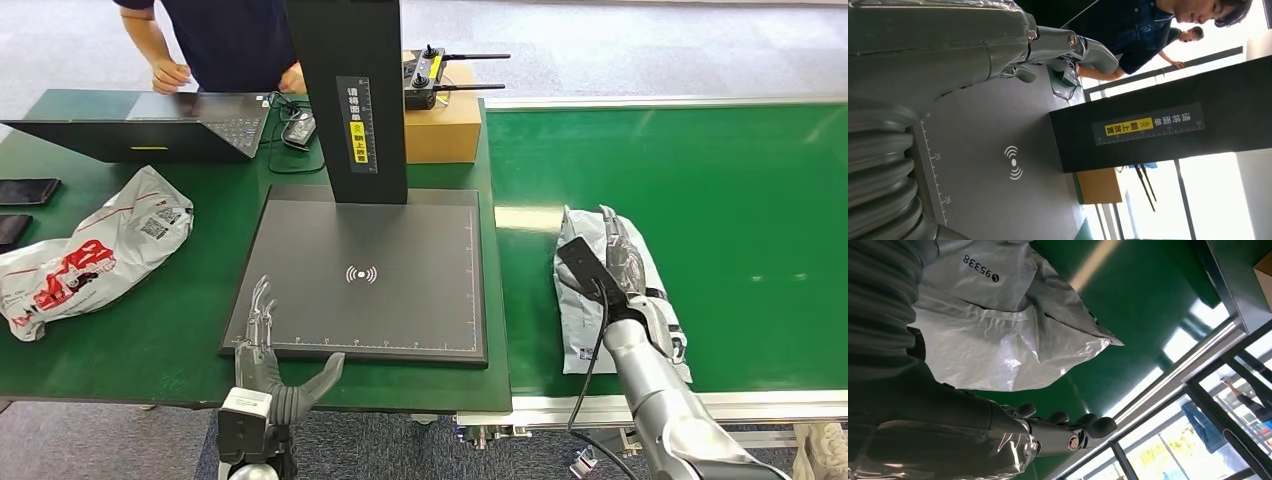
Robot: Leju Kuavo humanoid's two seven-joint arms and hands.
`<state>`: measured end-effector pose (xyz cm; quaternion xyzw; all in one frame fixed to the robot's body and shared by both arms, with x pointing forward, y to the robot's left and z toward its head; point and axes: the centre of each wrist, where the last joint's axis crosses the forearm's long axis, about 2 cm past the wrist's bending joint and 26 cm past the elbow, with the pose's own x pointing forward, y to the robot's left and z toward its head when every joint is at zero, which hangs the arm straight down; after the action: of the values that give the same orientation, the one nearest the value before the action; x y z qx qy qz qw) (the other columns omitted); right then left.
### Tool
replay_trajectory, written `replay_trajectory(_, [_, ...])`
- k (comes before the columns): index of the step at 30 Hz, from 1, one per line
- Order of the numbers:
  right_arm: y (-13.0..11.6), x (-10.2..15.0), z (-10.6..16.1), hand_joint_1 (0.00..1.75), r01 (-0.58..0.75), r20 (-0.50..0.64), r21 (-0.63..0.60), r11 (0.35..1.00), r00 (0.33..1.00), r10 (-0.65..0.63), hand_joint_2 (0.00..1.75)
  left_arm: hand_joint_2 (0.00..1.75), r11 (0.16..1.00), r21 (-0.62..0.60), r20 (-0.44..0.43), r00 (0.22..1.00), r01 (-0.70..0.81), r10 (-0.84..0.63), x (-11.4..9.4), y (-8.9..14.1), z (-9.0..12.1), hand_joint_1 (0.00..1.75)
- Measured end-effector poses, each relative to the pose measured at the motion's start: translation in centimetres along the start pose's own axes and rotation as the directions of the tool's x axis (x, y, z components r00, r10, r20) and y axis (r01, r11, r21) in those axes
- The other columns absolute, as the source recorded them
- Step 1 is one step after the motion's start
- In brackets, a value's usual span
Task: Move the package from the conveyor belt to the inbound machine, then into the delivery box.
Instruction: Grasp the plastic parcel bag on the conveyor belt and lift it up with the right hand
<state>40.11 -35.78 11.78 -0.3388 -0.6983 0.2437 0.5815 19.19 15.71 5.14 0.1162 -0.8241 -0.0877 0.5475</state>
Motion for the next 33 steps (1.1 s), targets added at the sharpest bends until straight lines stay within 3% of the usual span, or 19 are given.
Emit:
replay_trajectory(6, [0.1, 1.4, -1.6, 0.0, -0.13, -0.047, 0.031, 0.991, 0.99, 0.131, 1.75, 1.75, 1.0, 0.017, -0.005, 1.0, -0.004, 0.004, -0.1, 0.2, 0.0, 0.0])
replay_trajectory(11, [1.1, 1.8, -1.6, 0.0, -0.138, -0.083, 0.097, 0.986, 0.986, 0.146, 1.75, 1.75, 1.0, 0.024, -0.003, 1.0, -0.004, 0.004, -0.2, 0.3, -0.2, 0.0])
replay_trajectory(22, [5.0, 1.5, 1.4, 0.0, -0.092, -0.147, 0.251, 0.964, 0.98, 0.132, 1.75, 1.75, 1.0, 0.005, 0.001, 1.0, -0.013, 0.013, -0.4, 0.4, -0.4, 0.0])
replay_trajectory(33, [6.7, 0.0, 4.4, 0.0, -0.081, -0.2, 0.276, 0.958, 0.97, 0.14, 1.75, 1.75, 1.0, -0.026, 0.007, 1.0, -0.016, 0.016, -0.7, 0.2, -0.5, 0.0])
